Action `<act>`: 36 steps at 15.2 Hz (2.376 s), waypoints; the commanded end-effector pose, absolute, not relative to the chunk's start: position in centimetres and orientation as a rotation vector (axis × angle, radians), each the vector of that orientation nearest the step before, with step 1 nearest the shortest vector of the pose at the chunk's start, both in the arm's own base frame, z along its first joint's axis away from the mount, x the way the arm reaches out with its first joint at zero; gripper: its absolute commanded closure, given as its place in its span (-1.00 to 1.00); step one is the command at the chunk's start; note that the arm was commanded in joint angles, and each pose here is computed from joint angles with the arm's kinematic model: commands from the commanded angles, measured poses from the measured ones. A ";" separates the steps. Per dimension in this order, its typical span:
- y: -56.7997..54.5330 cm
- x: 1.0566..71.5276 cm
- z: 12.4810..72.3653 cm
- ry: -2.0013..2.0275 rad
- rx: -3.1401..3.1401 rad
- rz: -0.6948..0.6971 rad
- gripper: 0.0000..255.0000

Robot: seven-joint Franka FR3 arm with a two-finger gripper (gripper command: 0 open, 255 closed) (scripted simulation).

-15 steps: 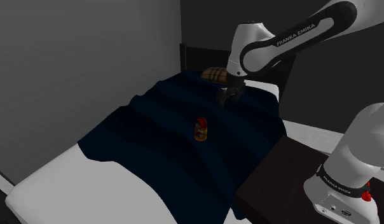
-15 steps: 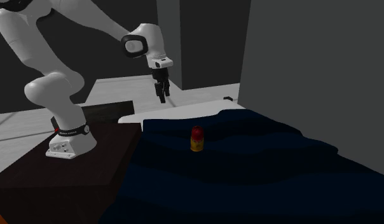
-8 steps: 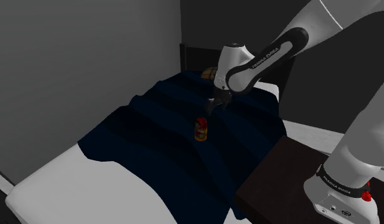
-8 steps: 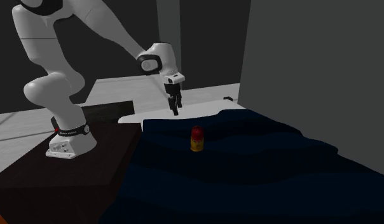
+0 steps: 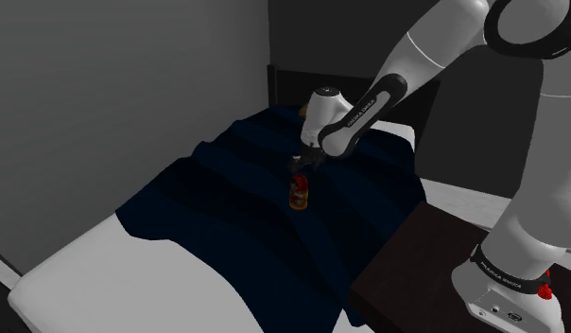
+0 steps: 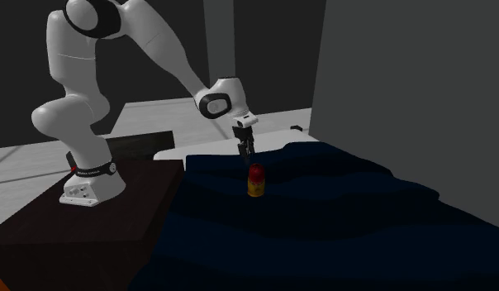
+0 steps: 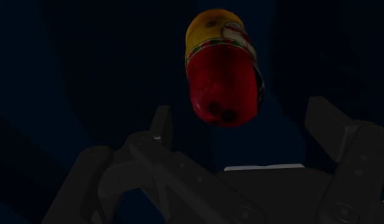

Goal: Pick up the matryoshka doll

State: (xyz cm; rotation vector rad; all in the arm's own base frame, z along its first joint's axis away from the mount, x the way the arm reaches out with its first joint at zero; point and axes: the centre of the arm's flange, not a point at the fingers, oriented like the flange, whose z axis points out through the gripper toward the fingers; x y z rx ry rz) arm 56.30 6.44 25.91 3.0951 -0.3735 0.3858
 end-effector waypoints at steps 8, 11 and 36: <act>6.4 57.4 20.8 -0.384 3.091 0.399 -1.00; 6.3 57.4 20.8 -0.384 3.091 0.399 1.00; 6.4 57.4 28.8 -0.384 3.091 0.399 1.00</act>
